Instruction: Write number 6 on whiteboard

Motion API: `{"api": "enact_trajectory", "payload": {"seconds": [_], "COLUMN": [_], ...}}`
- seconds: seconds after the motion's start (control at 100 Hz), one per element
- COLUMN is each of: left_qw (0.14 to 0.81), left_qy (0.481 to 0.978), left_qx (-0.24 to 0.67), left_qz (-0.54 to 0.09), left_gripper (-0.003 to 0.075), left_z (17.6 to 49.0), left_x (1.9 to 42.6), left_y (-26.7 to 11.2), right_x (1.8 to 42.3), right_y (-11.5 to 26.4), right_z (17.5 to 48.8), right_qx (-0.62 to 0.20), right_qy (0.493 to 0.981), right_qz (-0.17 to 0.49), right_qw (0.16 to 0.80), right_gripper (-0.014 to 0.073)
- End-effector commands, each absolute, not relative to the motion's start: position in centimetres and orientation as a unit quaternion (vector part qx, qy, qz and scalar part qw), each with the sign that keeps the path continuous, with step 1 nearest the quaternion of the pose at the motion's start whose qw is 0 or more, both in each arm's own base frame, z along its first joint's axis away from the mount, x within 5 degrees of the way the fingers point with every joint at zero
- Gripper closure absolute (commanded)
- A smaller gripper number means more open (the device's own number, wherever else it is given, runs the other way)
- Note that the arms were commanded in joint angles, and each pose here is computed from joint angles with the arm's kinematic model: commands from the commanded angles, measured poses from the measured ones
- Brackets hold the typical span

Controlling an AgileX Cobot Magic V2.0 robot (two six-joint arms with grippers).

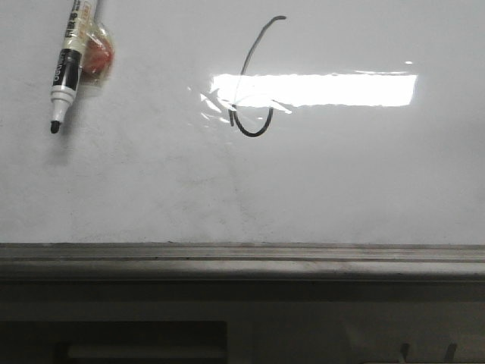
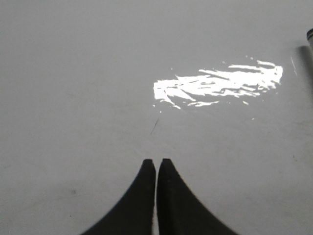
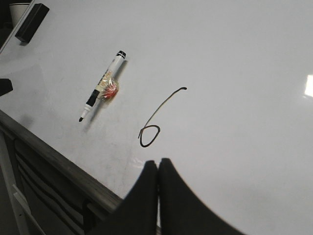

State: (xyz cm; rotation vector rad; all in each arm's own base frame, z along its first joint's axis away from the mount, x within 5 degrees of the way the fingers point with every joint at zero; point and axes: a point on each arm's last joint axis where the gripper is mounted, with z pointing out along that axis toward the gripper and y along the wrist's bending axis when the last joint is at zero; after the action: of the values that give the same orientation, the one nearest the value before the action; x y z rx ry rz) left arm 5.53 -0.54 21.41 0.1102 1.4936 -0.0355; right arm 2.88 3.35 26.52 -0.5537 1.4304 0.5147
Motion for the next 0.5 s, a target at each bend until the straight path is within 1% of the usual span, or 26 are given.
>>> {"api": "enact_trajectory", "payload": {"seconds": [0.0, 0.15, 0.35, 0.49], "left_qw": [0.740, 0.740, 0.741, 0.741], "left_qy": [0.670, 0.670, 0.672, 0.672], "left_qx": [0.045, 0.045, 0.023, 0.022], "left_qz": [-0.017, -0.027, -0.009, -0.008], "left_gripper": [0.0740, 0.0740, 0.0740, 0.0740], "left_z": [20.25, 20.25, 20.25, 20.25], "left_x": [5.48, 5.47, 5.49, 5.49], "left_y": [-0.49, -0.56, -0.25, -0.24], "right_x": [2.95, 2.95, 2.95, 2.95], "right_y": [2.96, 2.96, 2.96, 2.96], "right_z": [27.92, 27.92, 27.92, 27.92], "right_qx": [-0.224, -0.224, -0.224, -0.224], "right_qy": [0.618, 0.618, 0.618, 0.618], "right_qz": [0.223, 0.223, 0.223, 0.223], "right_qw": [0.720, 0.720, 0.720, 0.720], "right_gripper": [0.0640, 0.0640, 0.0640, 0.0640]}}
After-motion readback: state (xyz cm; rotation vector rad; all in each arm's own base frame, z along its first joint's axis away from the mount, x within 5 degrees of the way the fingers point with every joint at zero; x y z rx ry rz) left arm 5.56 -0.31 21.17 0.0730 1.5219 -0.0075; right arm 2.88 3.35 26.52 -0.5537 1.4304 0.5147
